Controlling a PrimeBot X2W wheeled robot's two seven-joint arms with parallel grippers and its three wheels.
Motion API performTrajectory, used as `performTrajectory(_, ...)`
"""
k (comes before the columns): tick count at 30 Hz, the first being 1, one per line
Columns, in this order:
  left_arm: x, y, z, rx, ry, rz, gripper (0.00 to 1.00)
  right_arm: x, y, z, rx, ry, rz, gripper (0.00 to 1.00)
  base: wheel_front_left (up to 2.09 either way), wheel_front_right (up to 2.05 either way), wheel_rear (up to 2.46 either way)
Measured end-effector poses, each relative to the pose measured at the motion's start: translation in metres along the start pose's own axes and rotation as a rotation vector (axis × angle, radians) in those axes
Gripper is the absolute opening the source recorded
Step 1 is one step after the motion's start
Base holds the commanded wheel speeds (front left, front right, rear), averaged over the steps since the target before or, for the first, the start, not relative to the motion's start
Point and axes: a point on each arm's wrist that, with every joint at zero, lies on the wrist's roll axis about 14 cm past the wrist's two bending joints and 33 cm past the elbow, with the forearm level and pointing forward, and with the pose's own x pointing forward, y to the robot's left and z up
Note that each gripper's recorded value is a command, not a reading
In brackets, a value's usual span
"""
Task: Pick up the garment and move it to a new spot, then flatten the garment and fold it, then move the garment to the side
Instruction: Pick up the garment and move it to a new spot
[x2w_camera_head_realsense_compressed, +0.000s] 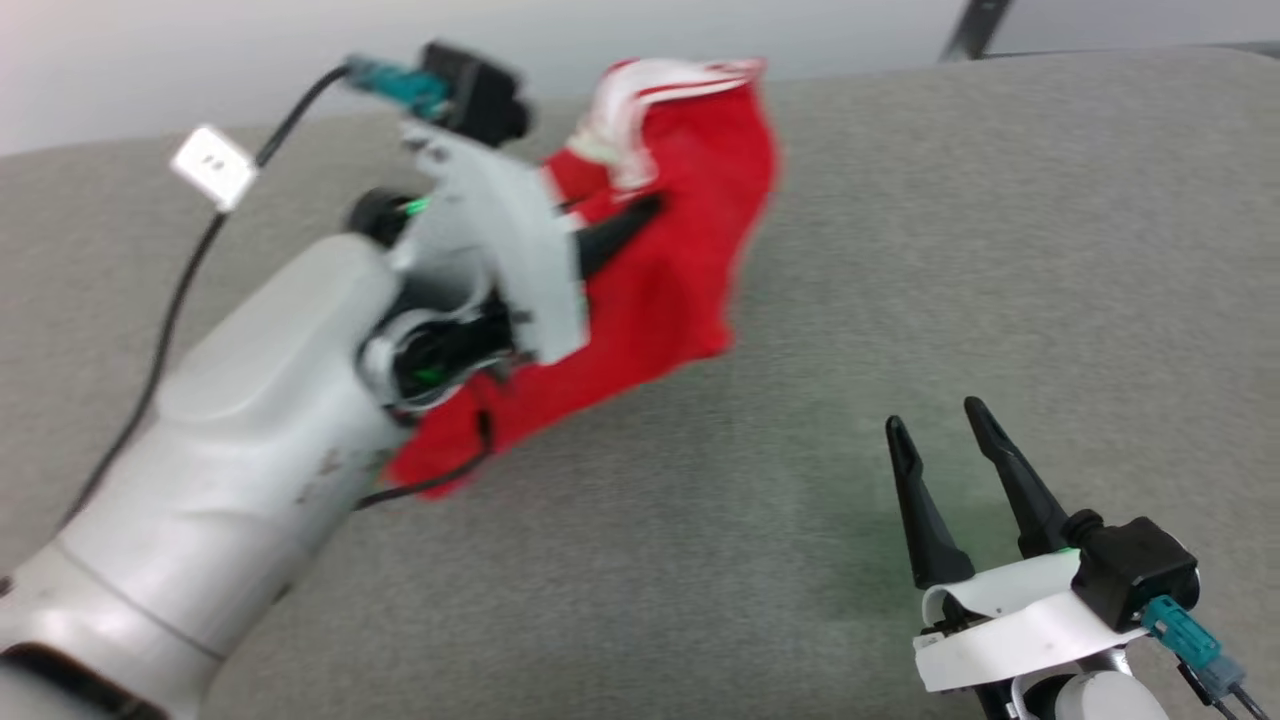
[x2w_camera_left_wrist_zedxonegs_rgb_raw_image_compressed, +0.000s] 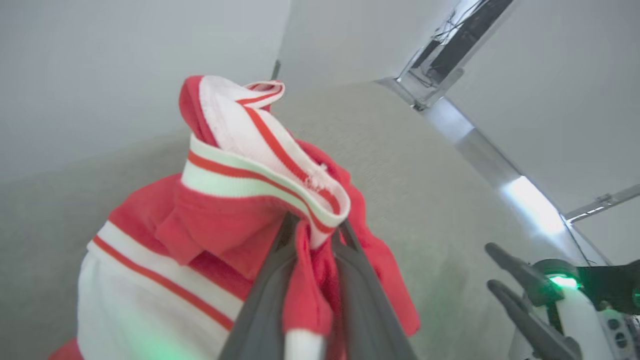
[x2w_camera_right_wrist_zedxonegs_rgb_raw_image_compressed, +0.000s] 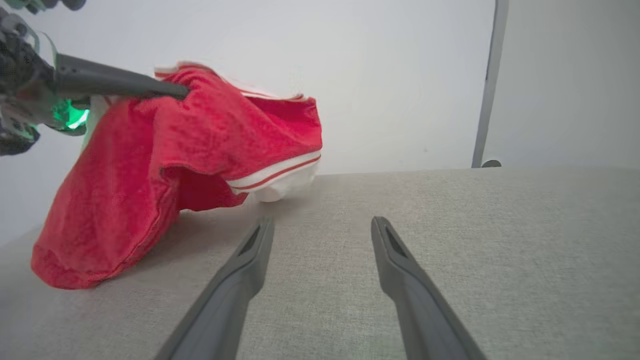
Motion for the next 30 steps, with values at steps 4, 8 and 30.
performTrajectory(4, 0.023, -0.053, 0.027, -0.085, -0.079, -0.173, 0.0, -0.009, -0.018, 0.003, 0.0, -0.004, -0.059, 1.0, 0.0, 0.0, 0.0)
performTrajectory(8, 0.04, -0.056, 0.011, -0.147, -0.028, -0.195, 0.0, -0.015, -0.032, 0.012, -0.004, -0.026, -0.104, 1.0, 0.0, 0.0, 0.0)
performTrajectory(30, 0.031, 0.063, -0.122, 0.061, 0.39, 0.152, 0.0, -0.012, -0.04, 0.014, -0.009, -0.035, -0.124, 1.0, 0.0, 0.0, 0.0)
